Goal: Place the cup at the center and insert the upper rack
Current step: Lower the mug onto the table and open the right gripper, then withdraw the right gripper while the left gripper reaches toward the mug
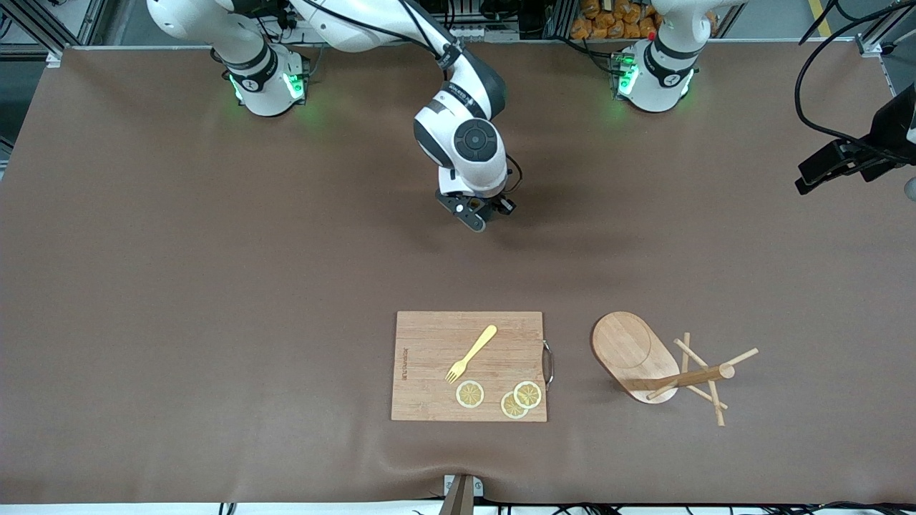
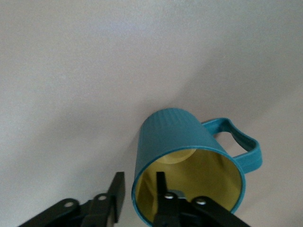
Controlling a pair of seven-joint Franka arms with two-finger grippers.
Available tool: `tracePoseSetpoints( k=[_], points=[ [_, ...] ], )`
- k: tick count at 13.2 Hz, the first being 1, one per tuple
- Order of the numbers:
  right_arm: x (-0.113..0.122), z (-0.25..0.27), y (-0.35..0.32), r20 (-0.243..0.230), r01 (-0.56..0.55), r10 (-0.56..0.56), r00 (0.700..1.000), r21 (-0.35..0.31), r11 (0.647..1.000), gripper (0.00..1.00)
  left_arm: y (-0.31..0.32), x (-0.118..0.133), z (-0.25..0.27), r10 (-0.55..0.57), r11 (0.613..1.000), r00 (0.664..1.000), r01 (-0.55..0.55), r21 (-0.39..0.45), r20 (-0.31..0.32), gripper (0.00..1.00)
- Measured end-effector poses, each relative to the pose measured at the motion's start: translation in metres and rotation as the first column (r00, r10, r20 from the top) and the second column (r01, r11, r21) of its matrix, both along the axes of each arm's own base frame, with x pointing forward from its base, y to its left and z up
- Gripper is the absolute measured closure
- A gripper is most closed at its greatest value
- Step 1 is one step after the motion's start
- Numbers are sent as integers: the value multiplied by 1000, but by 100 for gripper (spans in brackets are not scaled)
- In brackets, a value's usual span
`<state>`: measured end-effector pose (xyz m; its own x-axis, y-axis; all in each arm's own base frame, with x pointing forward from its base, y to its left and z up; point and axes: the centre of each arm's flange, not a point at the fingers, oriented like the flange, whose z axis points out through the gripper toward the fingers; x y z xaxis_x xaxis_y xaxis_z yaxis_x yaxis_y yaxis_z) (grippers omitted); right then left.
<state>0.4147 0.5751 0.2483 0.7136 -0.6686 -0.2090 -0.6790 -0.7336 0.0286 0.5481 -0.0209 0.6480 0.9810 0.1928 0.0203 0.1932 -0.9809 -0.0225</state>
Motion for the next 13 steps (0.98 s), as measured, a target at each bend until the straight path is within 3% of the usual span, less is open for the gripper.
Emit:
tracePoseSetpoints(
  k=[5, 6, 11, 13],
  points=[
    [33, 31, -24, 30, -53, 52, 998, 15, 998, 4, 0, 0, 0, 0, 1000, 1000, 0, 0, 0, 0],
    [47, 50, -37, 35, -86, 85, 996, 22, 996, 0, 0, 0, 0, -1, 1000, 1000, 1, 0, 0, 0],
    [142, 183, -188, 86, -274, 266, 960, 94, 957, 0, -22, -1, 0, 10, 1000, 1000, -10, 0, 0, 0],
    [164, 231, -264, 122, -349, 340, 932, 56, 936, 0, -55, -5, -1, 29, 1000, 1000, -29, -1, -3, 0]
  ],
)
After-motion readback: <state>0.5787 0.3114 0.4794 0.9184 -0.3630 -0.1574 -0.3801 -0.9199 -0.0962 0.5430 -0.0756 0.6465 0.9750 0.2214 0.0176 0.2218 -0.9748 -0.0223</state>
